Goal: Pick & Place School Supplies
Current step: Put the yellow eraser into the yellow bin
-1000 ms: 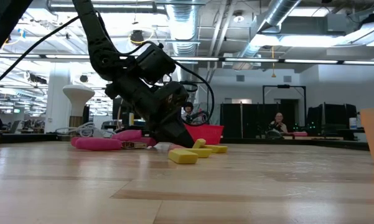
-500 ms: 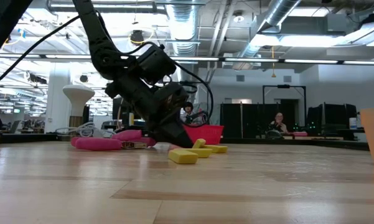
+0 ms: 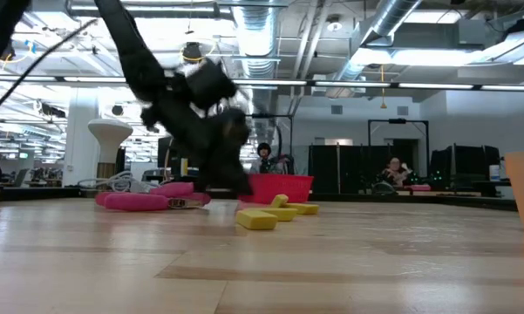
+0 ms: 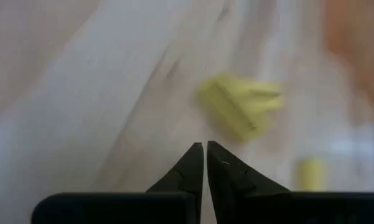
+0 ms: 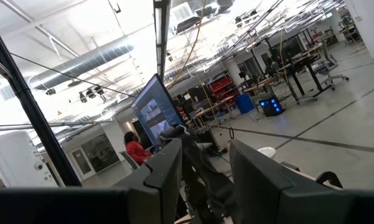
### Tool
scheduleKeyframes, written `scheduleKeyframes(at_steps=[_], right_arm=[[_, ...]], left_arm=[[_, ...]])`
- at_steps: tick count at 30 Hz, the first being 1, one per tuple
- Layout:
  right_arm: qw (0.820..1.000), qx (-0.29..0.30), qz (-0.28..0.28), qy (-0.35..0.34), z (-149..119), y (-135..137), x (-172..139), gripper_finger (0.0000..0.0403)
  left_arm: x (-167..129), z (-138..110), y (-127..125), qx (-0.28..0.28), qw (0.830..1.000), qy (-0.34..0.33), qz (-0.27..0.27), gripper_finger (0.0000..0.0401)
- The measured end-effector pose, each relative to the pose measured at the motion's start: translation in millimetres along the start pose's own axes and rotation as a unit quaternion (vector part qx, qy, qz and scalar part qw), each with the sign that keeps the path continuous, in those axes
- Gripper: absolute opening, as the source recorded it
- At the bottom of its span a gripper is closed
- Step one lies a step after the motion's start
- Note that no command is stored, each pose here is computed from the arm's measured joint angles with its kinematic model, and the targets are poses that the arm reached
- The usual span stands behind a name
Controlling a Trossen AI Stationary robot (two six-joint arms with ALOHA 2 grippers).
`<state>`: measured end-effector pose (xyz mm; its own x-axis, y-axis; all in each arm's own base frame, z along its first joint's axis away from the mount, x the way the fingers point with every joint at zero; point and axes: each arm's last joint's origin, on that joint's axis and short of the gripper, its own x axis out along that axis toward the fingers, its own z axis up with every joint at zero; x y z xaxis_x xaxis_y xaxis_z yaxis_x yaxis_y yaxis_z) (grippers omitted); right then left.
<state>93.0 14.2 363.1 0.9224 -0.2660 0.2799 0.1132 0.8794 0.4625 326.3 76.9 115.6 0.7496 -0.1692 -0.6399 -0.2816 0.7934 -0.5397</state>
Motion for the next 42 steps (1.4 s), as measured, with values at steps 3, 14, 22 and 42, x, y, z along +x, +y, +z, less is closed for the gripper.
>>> scheduleKeyframes(at_steps=[3, 14, 22, 42], right_arm=[[1.0, -0.003, 0.0, 0.0, 0, 0, 0, 0.0127], [1.0, -0.016, 0.0, 0.0, 0, 0, 0, 0.0127], [1.0, -0.018, 0.0, 0.0, 0, 0, 0, 0.0127], [0.998, -0.062, -0.007, 0.025, 1, -4, -3, 0.0127]], left_arm=[[-27, 23, -24, 0.015, 0.997, -0.062, -0.051, 0.0023], [-95, 56, -84, 0.037, 0.989, -0.121, -0.074, 0.0036], [-102, 77, -121, 0.075, 0.989, -0.016, 0.129, 0.0036], [0, 92, -171, -0.079, 0.97, -0.227, 0.017, 0.007]])
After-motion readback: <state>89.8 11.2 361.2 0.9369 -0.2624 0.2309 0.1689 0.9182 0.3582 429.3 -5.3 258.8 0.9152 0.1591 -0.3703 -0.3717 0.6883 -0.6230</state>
